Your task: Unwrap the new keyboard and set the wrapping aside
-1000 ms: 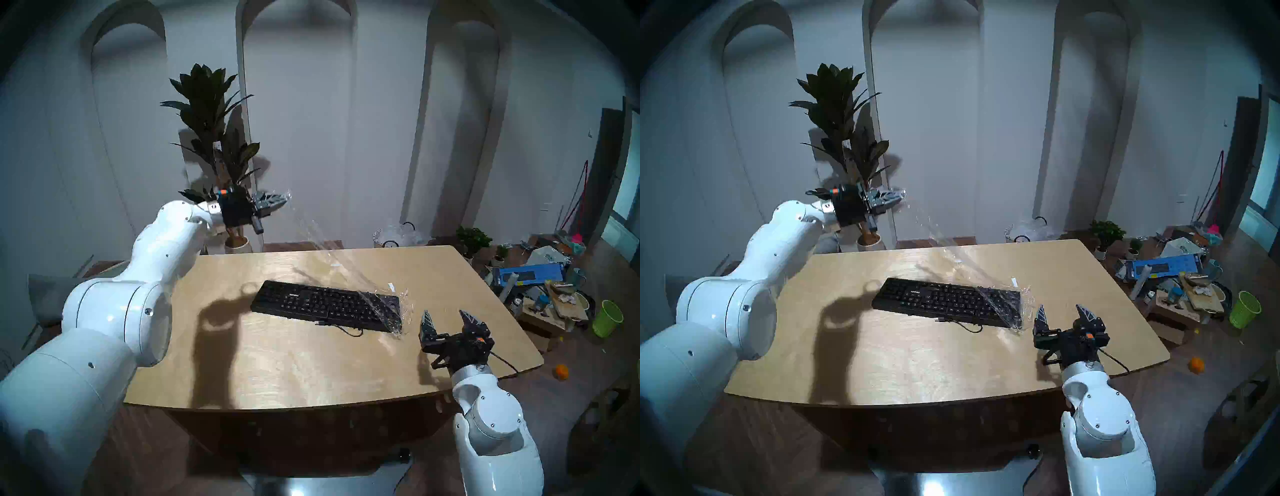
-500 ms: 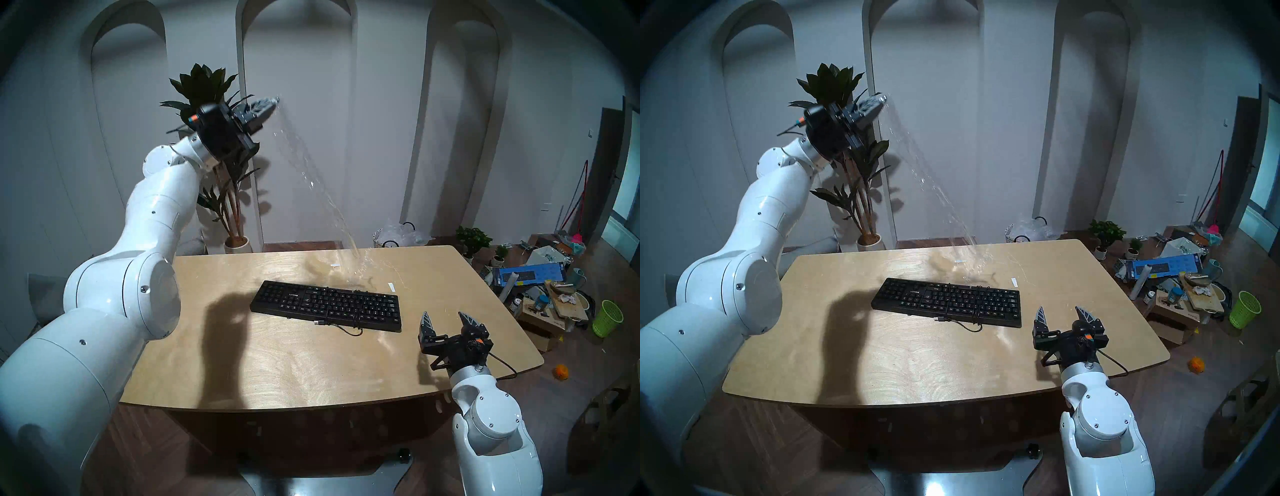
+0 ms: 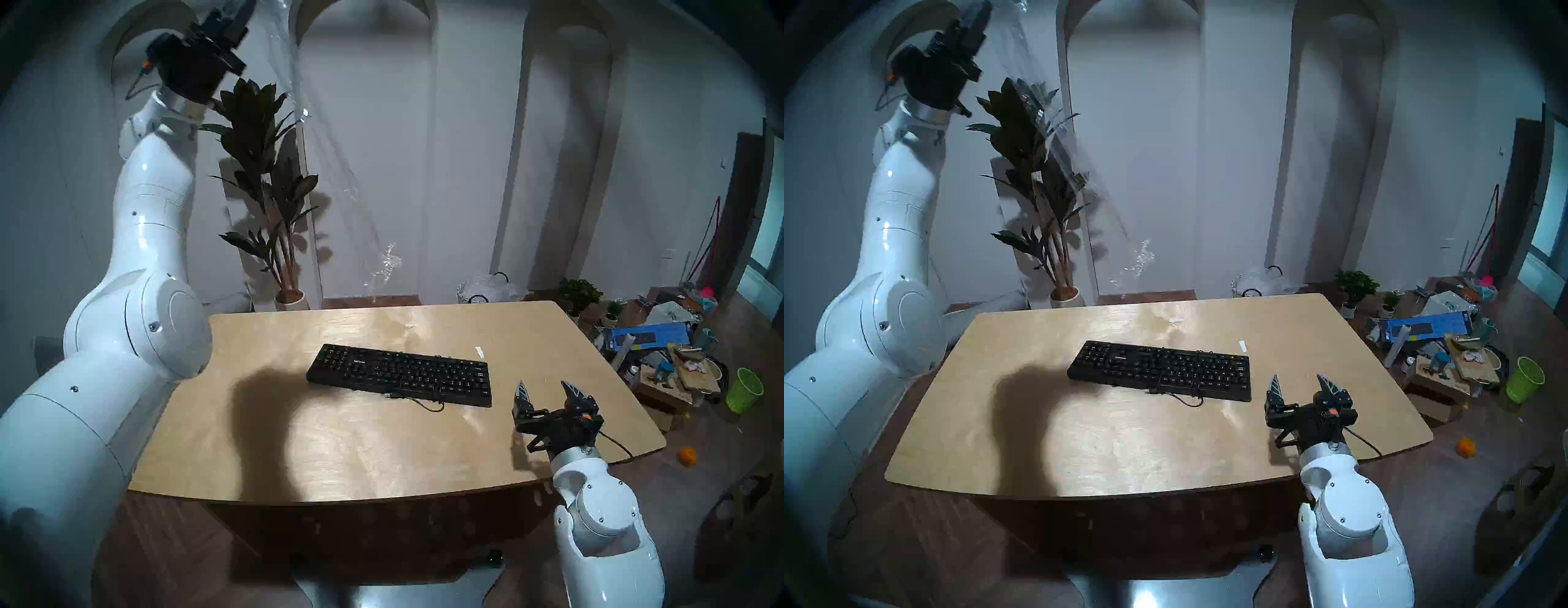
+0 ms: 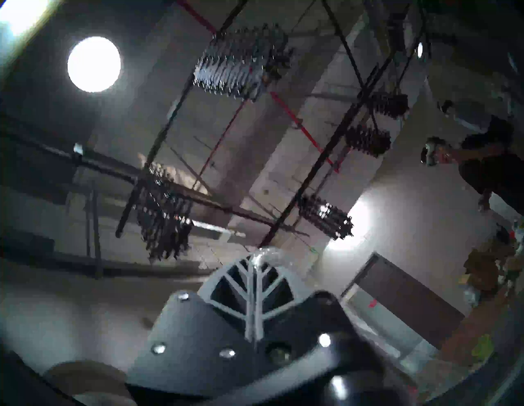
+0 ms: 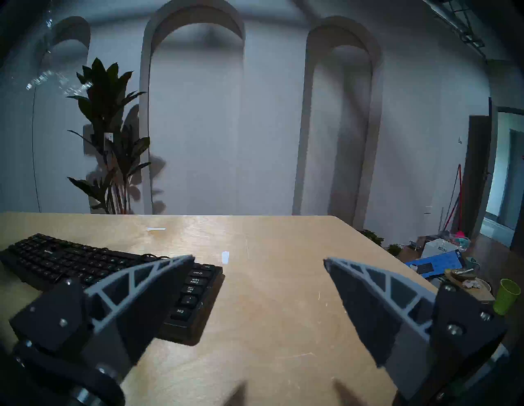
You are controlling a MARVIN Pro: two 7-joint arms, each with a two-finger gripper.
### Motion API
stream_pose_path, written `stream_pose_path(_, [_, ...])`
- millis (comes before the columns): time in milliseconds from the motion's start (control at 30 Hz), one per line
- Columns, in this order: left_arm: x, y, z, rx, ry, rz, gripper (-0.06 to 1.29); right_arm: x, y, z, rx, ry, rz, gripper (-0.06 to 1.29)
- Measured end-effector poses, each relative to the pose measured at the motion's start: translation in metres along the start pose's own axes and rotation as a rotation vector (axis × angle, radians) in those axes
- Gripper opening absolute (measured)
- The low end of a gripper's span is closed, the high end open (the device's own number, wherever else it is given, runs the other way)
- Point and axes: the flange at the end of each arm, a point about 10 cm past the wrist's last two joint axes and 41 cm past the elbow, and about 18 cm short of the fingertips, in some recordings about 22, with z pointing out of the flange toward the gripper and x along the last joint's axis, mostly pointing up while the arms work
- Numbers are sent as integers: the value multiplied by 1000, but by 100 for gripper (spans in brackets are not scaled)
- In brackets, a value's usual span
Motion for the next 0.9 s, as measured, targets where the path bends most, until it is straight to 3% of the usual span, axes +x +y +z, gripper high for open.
stream_pose_path(200, [52,-26,-12,87,131,63,-3,3,0,1,0,7,0,125])
stream_pose_path(367, [67,-31,-44,168,157,60,-3,5,0,1,0,14,0,125])
stream_pose_path(533, [49,-24,-83,242,103,0,-3,6,0,1,1,17,0,125])
stream_pose_path(733, [5,-1,-143,328,-41,-116,-3,7,0,1,1,20,0,125])
stream_pose_path(900, [-26,28,-198,369,-199,-203,-3,9,0,1,1,23,0,125])
